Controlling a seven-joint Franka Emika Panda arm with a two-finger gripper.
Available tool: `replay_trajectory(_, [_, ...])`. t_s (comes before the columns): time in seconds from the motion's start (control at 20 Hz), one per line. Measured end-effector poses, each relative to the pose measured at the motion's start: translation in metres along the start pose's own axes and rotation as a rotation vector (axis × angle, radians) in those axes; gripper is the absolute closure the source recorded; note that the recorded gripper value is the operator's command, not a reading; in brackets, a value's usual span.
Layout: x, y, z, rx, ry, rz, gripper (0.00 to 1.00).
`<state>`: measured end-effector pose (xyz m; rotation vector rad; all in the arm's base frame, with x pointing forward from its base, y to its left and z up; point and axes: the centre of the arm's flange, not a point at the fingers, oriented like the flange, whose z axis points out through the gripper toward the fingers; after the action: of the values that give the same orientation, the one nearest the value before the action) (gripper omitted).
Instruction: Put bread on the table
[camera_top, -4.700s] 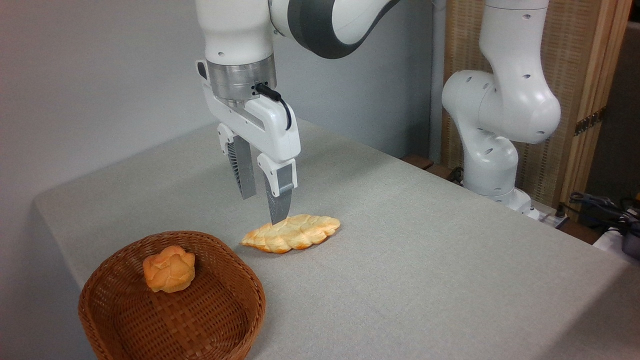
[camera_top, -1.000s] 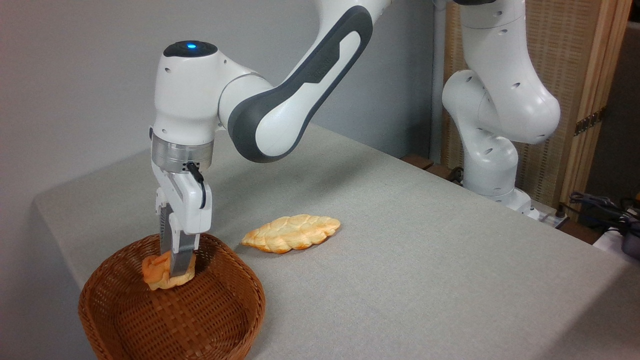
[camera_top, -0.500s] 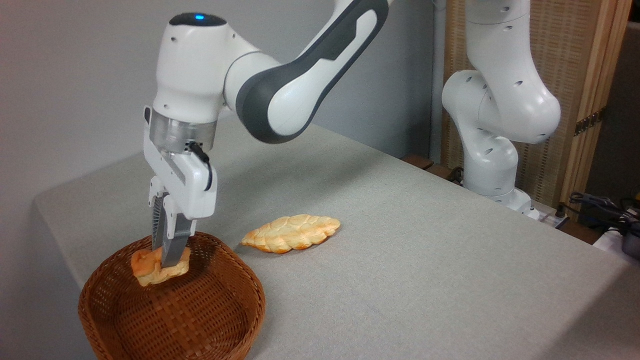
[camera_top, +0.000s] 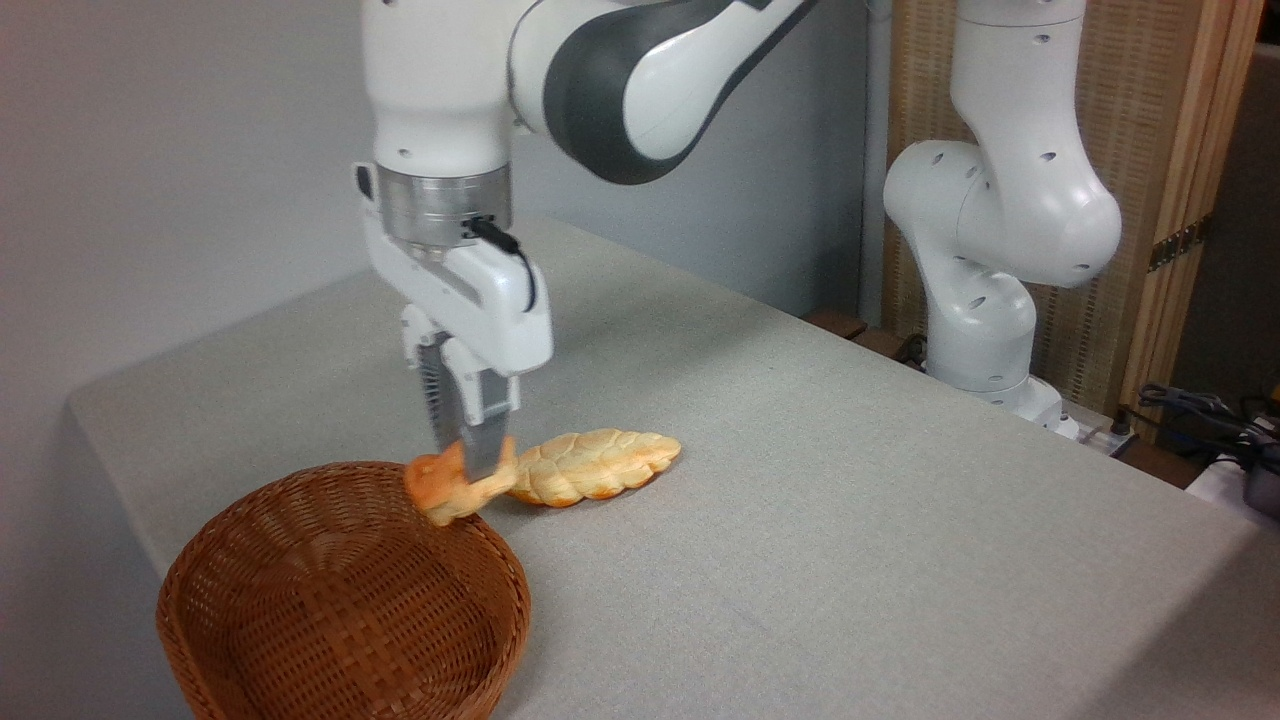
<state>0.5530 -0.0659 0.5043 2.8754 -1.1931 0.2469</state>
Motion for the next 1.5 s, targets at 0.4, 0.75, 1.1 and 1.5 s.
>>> replay_trajectory(0.4, [-0.056, 0.027, 0.022, -0.145, -0.139, -0.046, 0.0])
replay_trajectory(0.75, [-0.057, 0.033, 0.029, -0.167, -0.164, -0.037, 0.0])
replay_trajectory(1.1, [-0.057, 0.034, 0.029, -0.167, -0.165, -0.036, 0.0])
replay_trajectory(1.5, [-0.054, 0.032, 0.022, -0.158, -0.153, -0.035, 0.0])
